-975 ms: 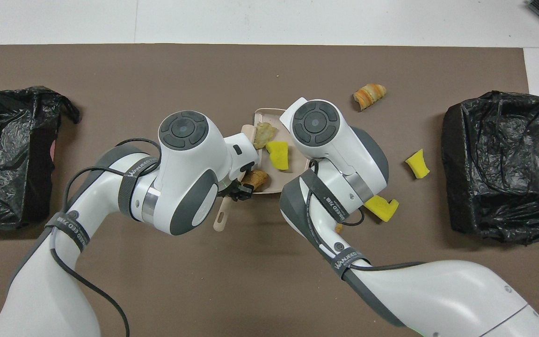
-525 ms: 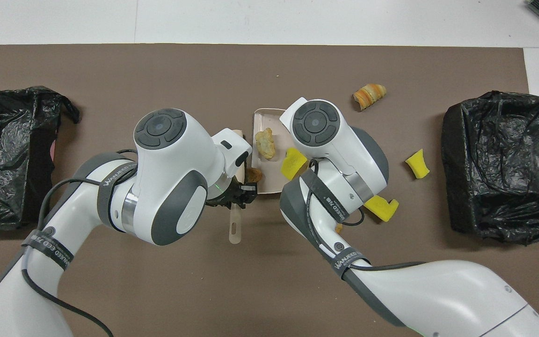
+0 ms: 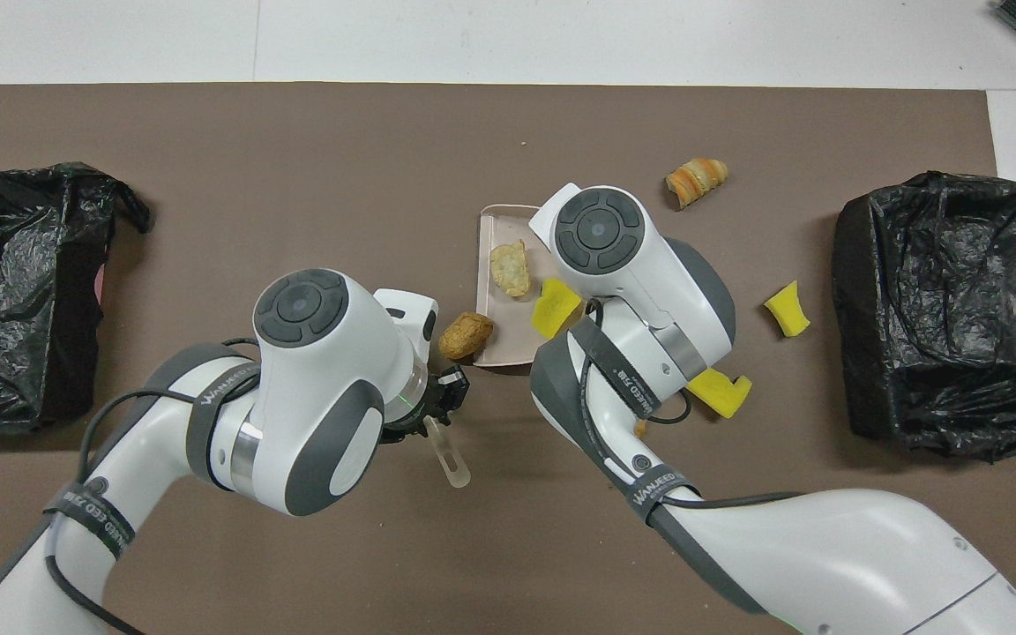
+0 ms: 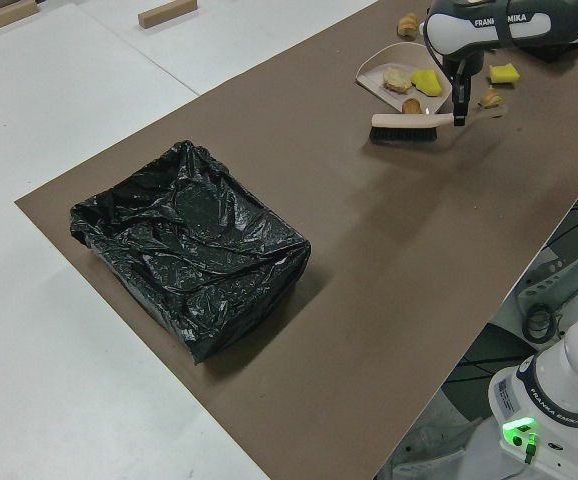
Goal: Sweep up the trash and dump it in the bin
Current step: 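Sweep more pieces into the dustpan with the brush in the left gripper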
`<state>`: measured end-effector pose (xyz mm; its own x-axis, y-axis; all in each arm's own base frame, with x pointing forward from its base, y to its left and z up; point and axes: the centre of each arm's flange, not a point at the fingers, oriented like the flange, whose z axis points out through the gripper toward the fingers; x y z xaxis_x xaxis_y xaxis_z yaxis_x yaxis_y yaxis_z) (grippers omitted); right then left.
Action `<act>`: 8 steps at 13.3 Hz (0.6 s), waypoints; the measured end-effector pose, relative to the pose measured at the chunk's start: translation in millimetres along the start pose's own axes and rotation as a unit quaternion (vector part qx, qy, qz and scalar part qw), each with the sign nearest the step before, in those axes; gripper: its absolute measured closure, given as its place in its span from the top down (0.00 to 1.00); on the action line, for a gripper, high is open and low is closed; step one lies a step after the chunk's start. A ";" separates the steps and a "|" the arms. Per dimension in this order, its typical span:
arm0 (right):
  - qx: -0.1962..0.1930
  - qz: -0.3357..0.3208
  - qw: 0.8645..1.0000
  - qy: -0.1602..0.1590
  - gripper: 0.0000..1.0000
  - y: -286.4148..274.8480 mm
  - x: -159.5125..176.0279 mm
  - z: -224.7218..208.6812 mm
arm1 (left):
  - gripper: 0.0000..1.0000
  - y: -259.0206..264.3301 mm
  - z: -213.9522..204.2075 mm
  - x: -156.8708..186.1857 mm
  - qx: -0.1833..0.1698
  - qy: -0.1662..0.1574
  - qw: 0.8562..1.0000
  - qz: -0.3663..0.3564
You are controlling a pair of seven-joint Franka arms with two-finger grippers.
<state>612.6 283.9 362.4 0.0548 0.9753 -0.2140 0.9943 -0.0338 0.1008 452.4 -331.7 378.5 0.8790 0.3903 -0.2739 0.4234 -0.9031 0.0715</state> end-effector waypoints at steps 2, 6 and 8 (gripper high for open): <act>-0.005 -0.023 1.000 0.004 0.32 3.7 -3.7 0.4 | 0.26 9.9 13.8 -18.2 -0.004 0.009 0.998 0.056; -0.008 -0.039 0.999 0.007 0.32 9.0 -9.7 5.5 | 0.26 26.3 5.9 -27.9 -0.026 0.029 0.988 0.151; -0.008 -0.039 0.999 0.007 0.32 9.1 -9.8 5.7 | 0.26 32.9 -3.8 -27.1 -0.034 0.035 0.985 0.164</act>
<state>621.6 272.8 360.0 -0.0246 0.9777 -0.2085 0.9940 0.0461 0.0990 443.4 -371.3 391.9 0.9831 0.0932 -0.1579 0.1257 -0.9695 0.2104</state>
